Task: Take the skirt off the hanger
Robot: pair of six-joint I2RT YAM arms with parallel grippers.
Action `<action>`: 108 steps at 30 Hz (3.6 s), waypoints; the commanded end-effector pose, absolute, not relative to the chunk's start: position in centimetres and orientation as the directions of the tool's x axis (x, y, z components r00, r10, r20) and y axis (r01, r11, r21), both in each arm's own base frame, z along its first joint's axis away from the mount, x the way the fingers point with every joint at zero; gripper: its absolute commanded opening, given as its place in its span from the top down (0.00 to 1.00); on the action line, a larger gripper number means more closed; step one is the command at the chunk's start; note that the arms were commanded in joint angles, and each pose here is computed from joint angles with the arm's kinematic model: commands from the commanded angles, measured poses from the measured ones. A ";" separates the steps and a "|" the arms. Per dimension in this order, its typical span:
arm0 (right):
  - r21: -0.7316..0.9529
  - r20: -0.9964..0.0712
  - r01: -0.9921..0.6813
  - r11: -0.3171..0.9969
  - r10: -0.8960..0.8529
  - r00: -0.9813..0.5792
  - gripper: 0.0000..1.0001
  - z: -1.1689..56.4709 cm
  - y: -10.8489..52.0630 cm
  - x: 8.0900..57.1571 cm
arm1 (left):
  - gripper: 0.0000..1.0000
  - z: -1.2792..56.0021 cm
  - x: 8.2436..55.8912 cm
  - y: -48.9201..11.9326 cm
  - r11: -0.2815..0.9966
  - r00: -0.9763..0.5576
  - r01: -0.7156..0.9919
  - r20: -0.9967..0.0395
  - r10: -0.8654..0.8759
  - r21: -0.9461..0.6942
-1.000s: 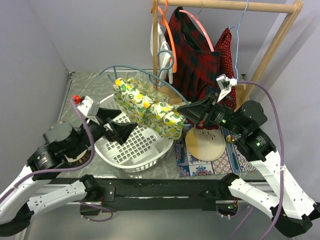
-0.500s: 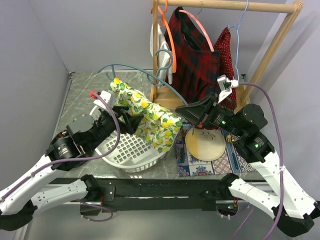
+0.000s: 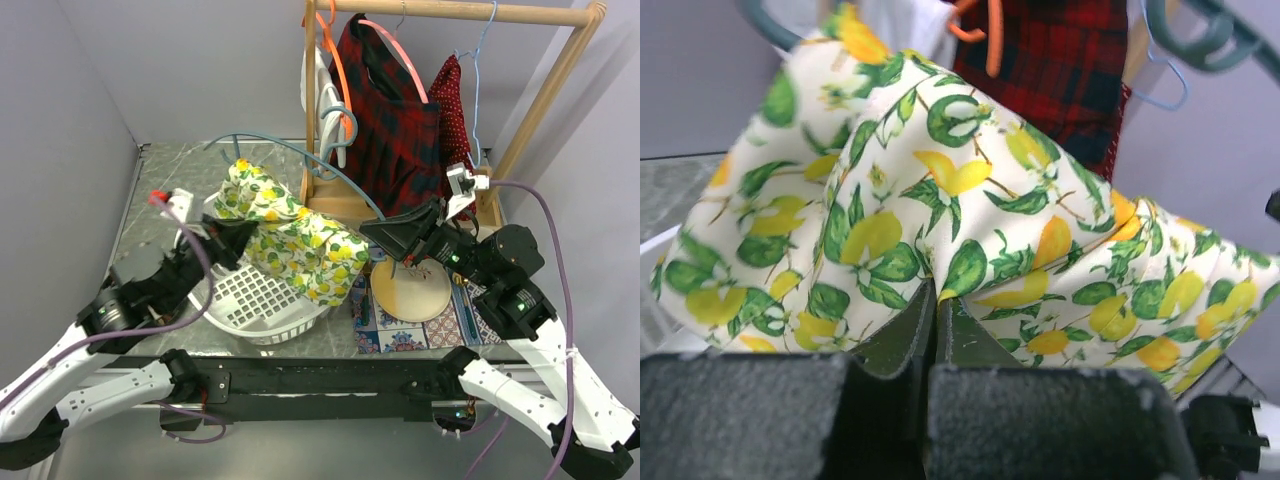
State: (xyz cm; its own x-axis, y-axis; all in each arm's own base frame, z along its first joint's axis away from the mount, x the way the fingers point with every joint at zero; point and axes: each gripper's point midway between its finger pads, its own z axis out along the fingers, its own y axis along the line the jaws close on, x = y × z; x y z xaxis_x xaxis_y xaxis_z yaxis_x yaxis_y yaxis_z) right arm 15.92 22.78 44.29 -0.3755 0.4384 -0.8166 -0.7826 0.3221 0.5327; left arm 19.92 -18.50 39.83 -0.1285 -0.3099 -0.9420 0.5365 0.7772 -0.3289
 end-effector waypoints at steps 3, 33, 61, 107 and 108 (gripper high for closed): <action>0.482 -0.833 -0.740 0.468 0.508 -0.221 1.00 45.7 20.0 17.5 | 0.99 42.7 19.9 -11.0 0.858 -0.011 0.310 -0.904 -0.427 -0.409; 0.438 -0.872 -0.667 0.603 0.465 -0.153 1.00 44.7 17.6 18.1 | 0.99 40.8 23.7 -12.4 0.906 0.011 0.161 -0.917 -0.398 -0.391; 0.328 -0.850 -0.667 0.670 0.517 0.102 1.00 54.5 14.7 17.8 | 0.01 34.9 24.0 -17.0 0.869 -0.218 0.240 -0.896 -0.386 -0.433; 0.197 -0.972 0.257 0.946 0.154 0.179 1.00 49.5 -2.1 20.5 | 0.01 31.4 28.4 -15.1 0.995 -0.123 0.102 -0.992 0.000 -0.013; 0.185 -0.975 0.262 0.947 0.145 0.166 1.00 49.3 -2.0 20.8 | 0.01 31.3 28.5 -15.1 0.995 -0.124 0.100 -0.992 0.000 -0.013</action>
